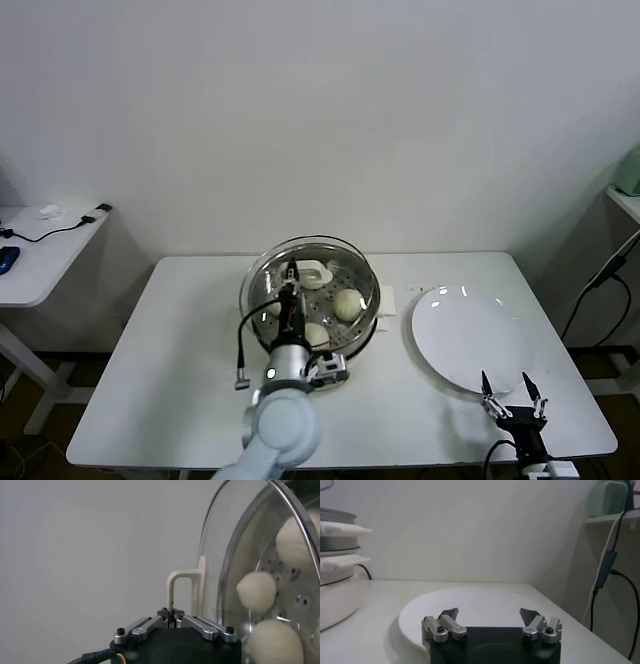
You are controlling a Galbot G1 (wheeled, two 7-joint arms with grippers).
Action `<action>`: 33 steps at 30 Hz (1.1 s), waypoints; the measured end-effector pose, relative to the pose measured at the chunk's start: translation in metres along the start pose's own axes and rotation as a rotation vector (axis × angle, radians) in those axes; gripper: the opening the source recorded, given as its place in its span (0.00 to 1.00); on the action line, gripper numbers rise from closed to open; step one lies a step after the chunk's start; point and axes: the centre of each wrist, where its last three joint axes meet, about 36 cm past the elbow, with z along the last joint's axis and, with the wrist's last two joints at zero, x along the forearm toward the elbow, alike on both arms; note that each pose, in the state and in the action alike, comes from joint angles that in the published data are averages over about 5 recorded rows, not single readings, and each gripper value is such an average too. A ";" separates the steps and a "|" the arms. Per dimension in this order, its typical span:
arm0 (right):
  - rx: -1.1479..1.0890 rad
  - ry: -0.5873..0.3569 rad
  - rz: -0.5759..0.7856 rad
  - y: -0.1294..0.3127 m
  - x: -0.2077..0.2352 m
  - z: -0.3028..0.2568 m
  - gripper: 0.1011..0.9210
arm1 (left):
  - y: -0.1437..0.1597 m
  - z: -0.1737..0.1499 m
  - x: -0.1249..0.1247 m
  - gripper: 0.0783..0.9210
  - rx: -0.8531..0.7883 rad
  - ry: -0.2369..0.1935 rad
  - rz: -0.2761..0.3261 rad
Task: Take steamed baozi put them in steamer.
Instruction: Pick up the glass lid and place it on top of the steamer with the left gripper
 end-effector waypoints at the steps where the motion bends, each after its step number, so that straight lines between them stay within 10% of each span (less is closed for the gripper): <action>1: 0.000 0.000 0.002 -0.001 0.000 0.000 0.88 | -0.002 -0.004 -0.001 0.07 -0.001 -0.002 0.002; 33: -0.002 -0.027 0.013 0.000 0.003 0.001 0.88 | -0.043 -0.018 -0.021 0.07 -0.151 0.026 0.034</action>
